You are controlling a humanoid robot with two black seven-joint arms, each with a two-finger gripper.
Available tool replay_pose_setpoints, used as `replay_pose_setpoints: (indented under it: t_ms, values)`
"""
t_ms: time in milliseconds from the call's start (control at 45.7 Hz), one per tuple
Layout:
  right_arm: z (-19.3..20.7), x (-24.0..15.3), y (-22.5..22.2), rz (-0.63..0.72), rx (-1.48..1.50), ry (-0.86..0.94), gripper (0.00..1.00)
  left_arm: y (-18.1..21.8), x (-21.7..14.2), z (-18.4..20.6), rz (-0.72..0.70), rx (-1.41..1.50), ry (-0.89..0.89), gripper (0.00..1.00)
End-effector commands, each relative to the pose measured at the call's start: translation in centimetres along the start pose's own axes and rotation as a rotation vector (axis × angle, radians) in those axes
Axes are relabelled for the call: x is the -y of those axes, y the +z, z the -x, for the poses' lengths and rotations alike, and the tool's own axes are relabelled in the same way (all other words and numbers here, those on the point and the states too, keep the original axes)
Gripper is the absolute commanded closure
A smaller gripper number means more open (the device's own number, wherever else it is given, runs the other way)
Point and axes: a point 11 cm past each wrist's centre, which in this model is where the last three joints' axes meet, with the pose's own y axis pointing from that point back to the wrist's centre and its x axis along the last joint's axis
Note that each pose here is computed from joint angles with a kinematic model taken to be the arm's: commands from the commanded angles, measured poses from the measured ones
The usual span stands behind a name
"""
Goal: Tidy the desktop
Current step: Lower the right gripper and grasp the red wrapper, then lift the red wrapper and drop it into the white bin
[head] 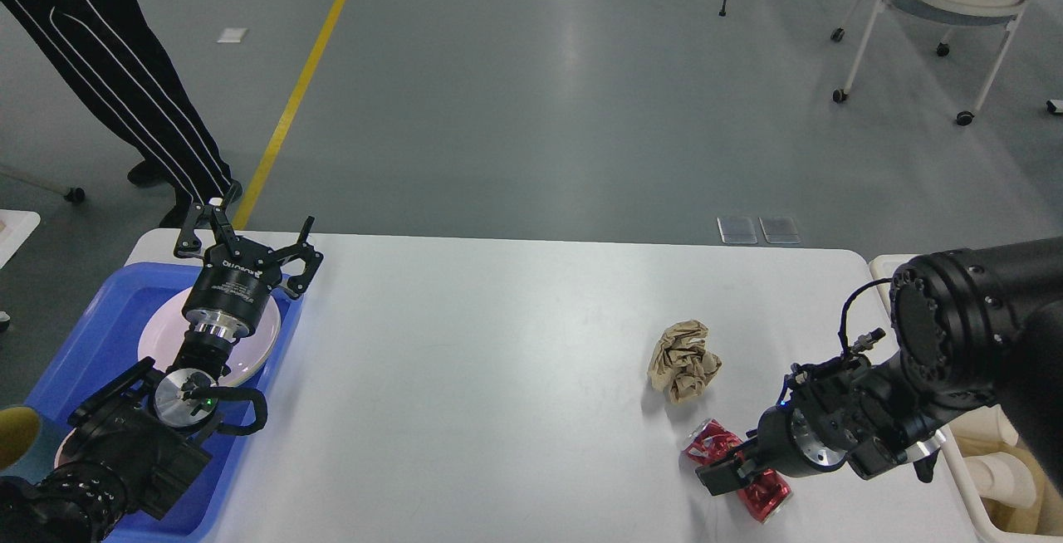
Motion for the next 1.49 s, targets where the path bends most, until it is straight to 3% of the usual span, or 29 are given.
replay_pose_setpoints:
  t_ms: [0,88,110,153,175,591,898,1073,1161,1467]
  values:
    - [0.3,0.7,0.2,0.002,0.005,0.008,0.11,0.0,0.0,0.0,0.000,0.000,0.000,0.01]
    - [0.3,0.7,0.3,0.011,0.006,0.010,0.57,0.0,0.0,0.0,0.001,0.000,0.000,0.01]
    - [0.3,0.7,0.3,0.015,0.011,0.012,0.74,0.0,0.0,0.0,0.001,0.000,0.000,0.01]
    - [0.2,0.6,0.6,0.022,0.013,0.016,0.98,0.0,0.0,0.0,0.001,0.000,0.000,0.01]
    - [0.2,0.5,0.7,0.026,0.017,0.018,1.00,0.0,-0.1,-0.1,-0.001,0.000,0.001,0.01]
    - [-1.1,-0.6,1.8,0.064,0.083,0.082,1.00,0.0,0.0,0.0,0.001,0.000,0.000,0.01]
    - [-1.2,-8.7,6.1,0.112,0.174,0.119,1.00,0.0,0.0,0.0,0.001,0.000,0.000,0.01]
    - [-6.1,-16.4,8.3,0.185,0.184,0.205,1.00,0.0,-0.1,-0.1,0.001,0.000,0.002,0.01]
    - [-11.1,-21.3,6.7,0.131,0.218,0.182,1.00,0.0,-0.1,-0.1,0.001,0.000,0.002,0.01]
    - [-21.3,-28.7,-6.8,-0.236,0.328,0.076,1.00,0.0,-0.1,-0.1,0.002,-0.001,0.002,0.01]
